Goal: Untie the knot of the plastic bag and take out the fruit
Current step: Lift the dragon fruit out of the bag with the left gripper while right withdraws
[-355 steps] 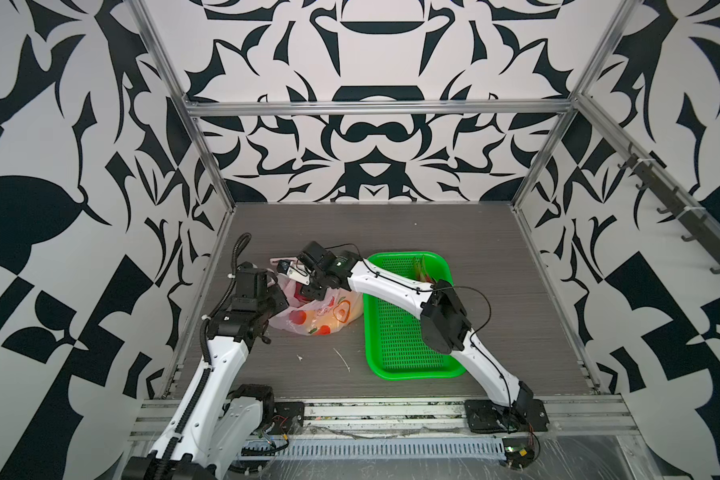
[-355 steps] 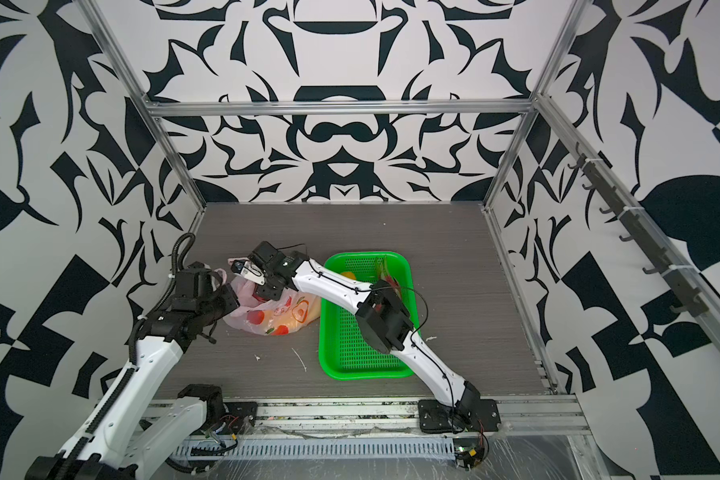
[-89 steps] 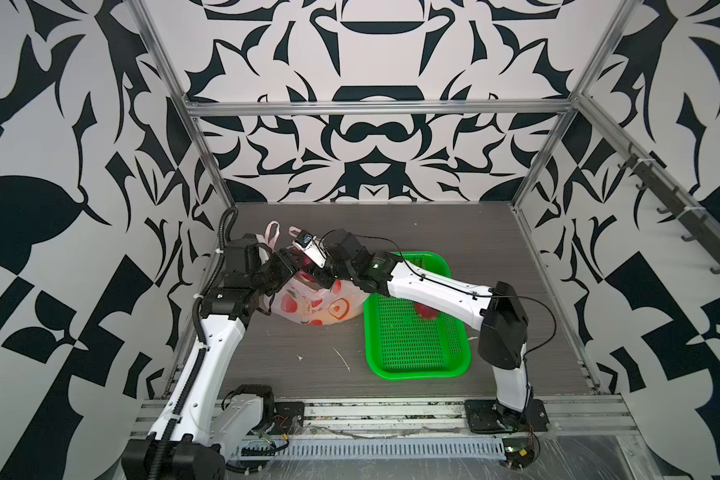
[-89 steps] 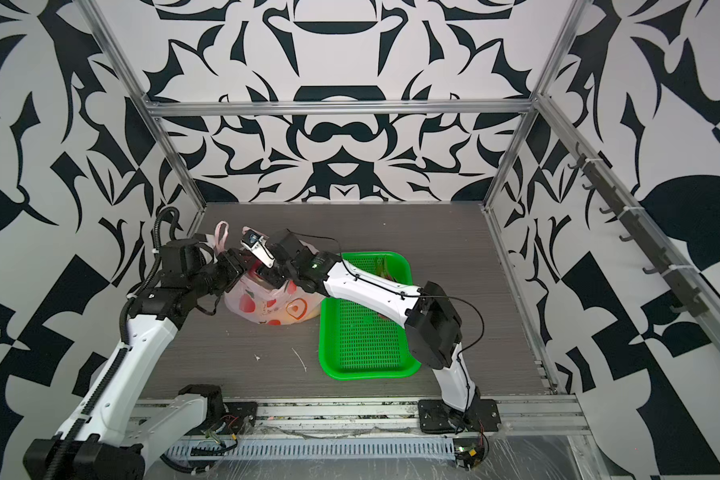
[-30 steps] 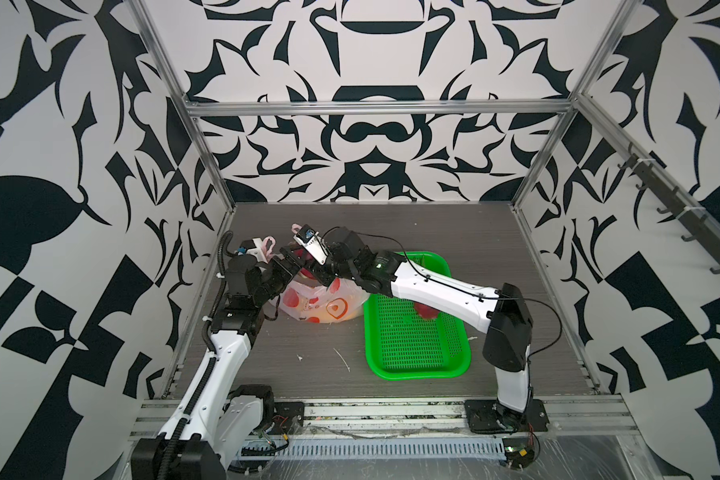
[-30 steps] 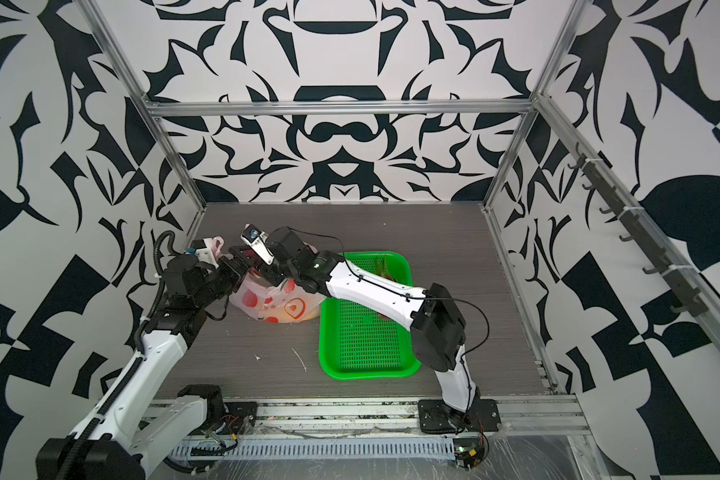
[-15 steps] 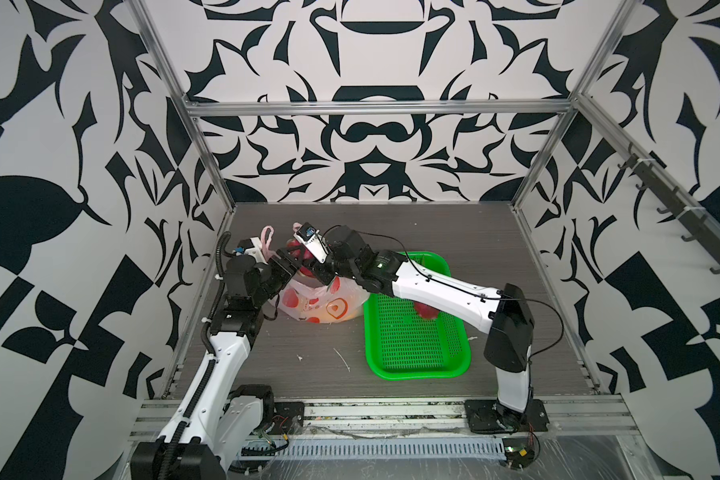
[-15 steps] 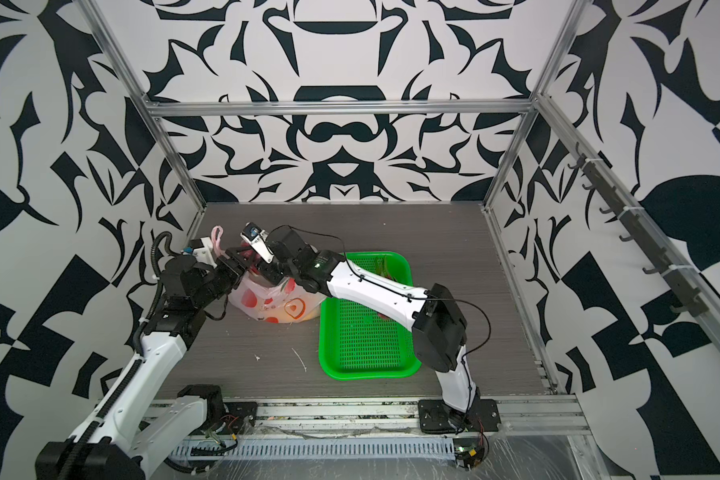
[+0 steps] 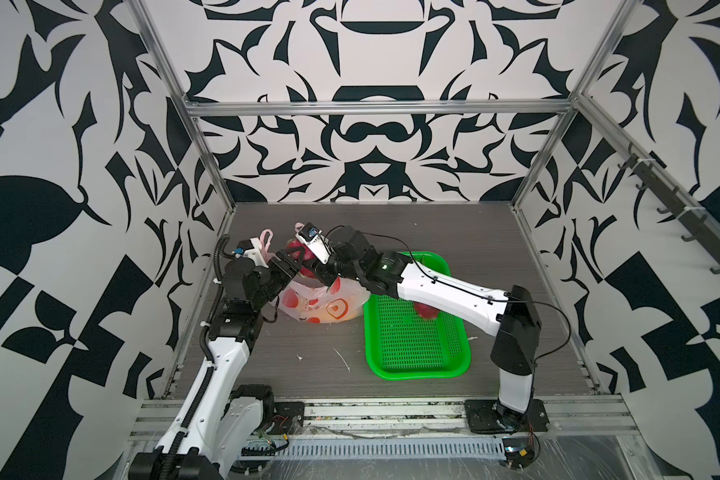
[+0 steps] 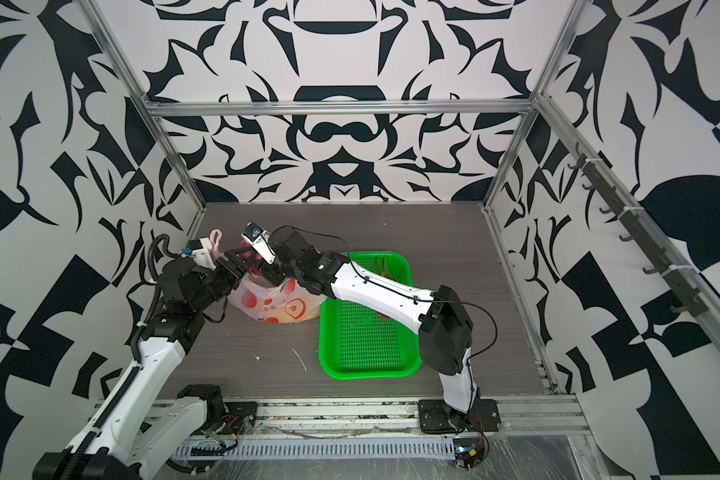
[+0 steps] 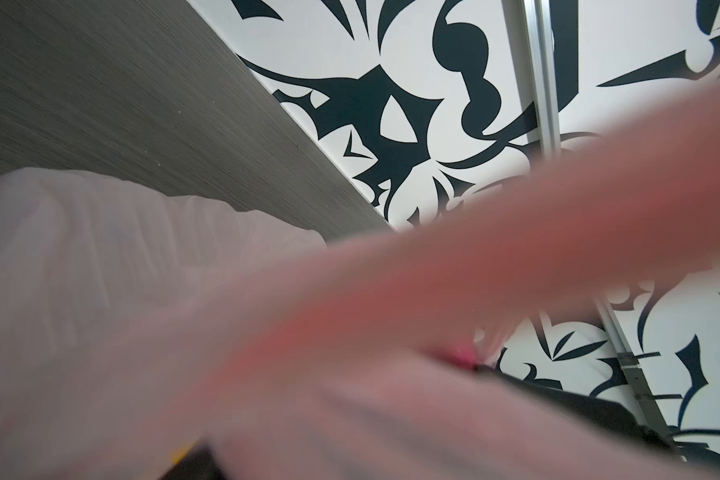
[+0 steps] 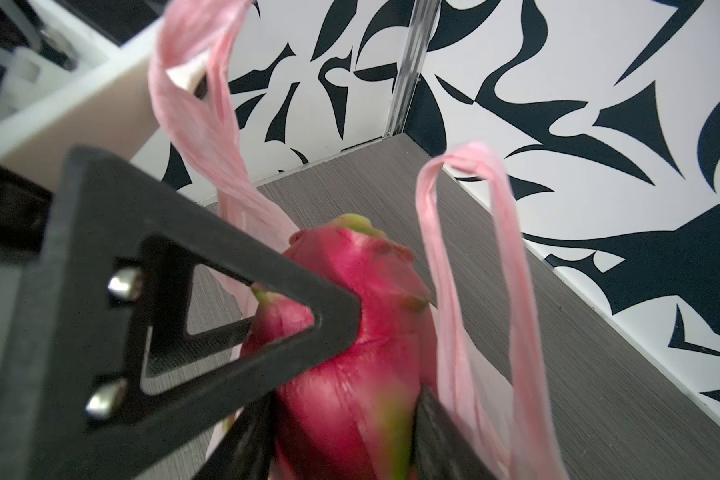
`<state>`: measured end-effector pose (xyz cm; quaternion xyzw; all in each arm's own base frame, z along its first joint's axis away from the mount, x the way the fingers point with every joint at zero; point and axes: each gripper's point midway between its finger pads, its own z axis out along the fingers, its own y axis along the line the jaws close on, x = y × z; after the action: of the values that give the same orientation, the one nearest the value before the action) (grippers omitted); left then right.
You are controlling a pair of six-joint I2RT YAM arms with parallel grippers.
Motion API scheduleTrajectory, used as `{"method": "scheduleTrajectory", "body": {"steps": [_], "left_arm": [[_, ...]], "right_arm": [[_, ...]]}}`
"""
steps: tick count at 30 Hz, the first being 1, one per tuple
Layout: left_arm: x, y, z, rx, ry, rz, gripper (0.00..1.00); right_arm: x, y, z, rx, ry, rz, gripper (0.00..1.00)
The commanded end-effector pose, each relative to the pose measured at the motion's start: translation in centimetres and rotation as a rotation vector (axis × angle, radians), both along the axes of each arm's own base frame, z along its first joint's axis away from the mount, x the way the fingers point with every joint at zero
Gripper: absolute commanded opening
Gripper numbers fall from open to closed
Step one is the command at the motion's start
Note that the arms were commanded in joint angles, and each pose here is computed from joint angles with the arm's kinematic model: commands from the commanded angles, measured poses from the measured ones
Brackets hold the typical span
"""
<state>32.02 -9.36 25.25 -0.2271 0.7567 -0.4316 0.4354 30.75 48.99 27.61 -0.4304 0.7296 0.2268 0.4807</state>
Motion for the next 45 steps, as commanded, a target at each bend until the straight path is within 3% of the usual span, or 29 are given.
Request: {"method": "scheduleTrajectory", "body": {"steps": [1, 14, 22, 34, 45], "left_arm": [[0.0, -0.3, 1.8, 0.006, -0.067, -0.018, 0.54], [0.1, -0.1, 2.9, 0.013, -0.084, -0.012, 0.54], [-1.1, -0.1, 5.7, 0.017, -0.097, -0.051, 0.54], [-3.4, 1.3, 8.5, 0.221, -0.065, -0.038, 0.54], [-3.5, 3.9, 12.7, 0.428, -0.151, 0.065, 0.54]], "right_arm": [[-3.3, 0.6, 3.8, 0.082, -0.012, 0.097, 0.55], [-4.1, -1.4, 4.6, 0.077, -0.025, 0.086, 0.64], [-4.3, -3.9, 7.1, 0.110, -0.069, 0.040, 0.65], [-1.8, -9.0, 9.1, 0.163, -0.116, -0.105, 0.66], [-1.0, -11.0, 9.0, 0.160, -0.136, -0.162, 0.66]]}}
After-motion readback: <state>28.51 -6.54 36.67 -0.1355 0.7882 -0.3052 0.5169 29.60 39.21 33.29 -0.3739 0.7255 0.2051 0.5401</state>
